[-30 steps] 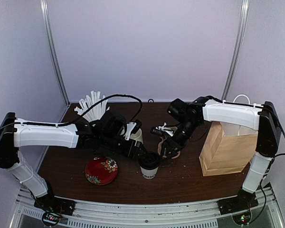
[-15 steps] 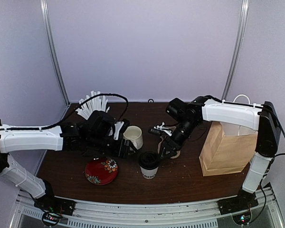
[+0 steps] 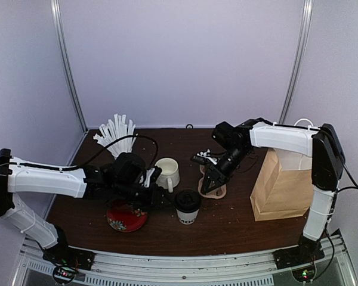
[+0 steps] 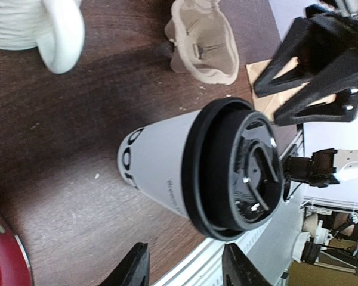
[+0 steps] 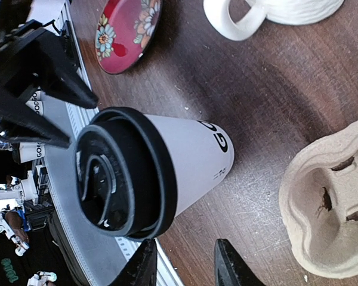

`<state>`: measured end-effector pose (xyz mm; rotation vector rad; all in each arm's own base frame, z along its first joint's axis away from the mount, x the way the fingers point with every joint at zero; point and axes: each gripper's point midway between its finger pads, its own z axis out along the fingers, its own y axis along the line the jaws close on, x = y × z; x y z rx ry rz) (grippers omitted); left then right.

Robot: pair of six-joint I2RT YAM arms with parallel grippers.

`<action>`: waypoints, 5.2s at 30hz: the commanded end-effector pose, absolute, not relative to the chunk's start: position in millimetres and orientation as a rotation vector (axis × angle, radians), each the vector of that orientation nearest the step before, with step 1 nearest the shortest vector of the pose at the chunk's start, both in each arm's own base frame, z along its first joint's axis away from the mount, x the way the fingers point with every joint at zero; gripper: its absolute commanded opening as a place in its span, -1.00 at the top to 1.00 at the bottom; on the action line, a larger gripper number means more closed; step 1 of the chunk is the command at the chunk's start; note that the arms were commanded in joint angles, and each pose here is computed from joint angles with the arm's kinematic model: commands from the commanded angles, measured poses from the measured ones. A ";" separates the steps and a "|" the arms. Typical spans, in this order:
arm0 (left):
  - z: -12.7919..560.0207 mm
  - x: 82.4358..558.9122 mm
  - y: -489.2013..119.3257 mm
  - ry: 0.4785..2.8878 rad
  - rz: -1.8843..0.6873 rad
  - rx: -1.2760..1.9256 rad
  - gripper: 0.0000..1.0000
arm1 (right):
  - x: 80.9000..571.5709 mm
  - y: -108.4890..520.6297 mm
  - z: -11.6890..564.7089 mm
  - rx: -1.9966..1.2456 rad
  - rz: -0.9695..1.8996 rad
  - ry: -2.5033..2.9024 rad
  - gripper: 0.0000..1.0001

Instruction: Pack the takeout coffee

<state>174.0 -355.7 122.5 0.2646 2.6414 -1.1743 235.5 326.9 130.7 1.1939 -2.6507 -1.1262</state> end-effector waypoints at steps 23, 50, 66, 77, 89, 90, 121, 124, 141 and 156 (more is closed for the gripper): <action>85.7 177.7 -360.2 2.793 -1.192 0.186 0.14 | 237.1 340.5 109.5 1.078 -1.182 -2.584 0.19; 166.3 196.8 -378.7 2.543 -1.045 0.615 -0.09 | 252.4 331.6 161.5 1.148 -1.185 -2.698 0.12; 253.0 233.8 -368.9 2.303 -0.787 0.735 -0.43 | 307.1 309.1 346.8 1.376 -1.466 -3.029 -0.32; 232.6 247.1 -333.4 2.371 -0.662 0.641 -0.46 | 355.4 261.0 495.5 0.898 -1.814 -3.505 -0.76; 218.4 248.4 -336.0 2.418 -0.656 0.653 -0.46 | 335.4 260.5 525.0 0.873 -2.041 -3.384 -0.75; 218.0 248.5 -335.5 2.419 -0.651 0.656 -0.46 | 337.8 258.8 520.2 0.850 -2.008 -3.407 -0.76; 318.8 274.3 -354.4 1.804 -0.467 1.070 -0.95 | 282.5 233.8 356.8 1.842 -1.214 -3.192 -0.99; 312.3 247.9 -386.3 1.735 -0.642 1.300 -0.71 | 276.2 234.6 355.9 1.852 -1.252 -3.162 -0.99; 205.4 173.2 -430.3 1.779 -0.526 1.880 -0.95 | 233.5 214.0 333.4 2.059 -1.094 -2.987 -0.95; 158.3 197.0 -430.5 1.861 -0.347 1.960 -0.90 | 225.3 202.8 314.9 2.008 -1.019 -2.984 -0.93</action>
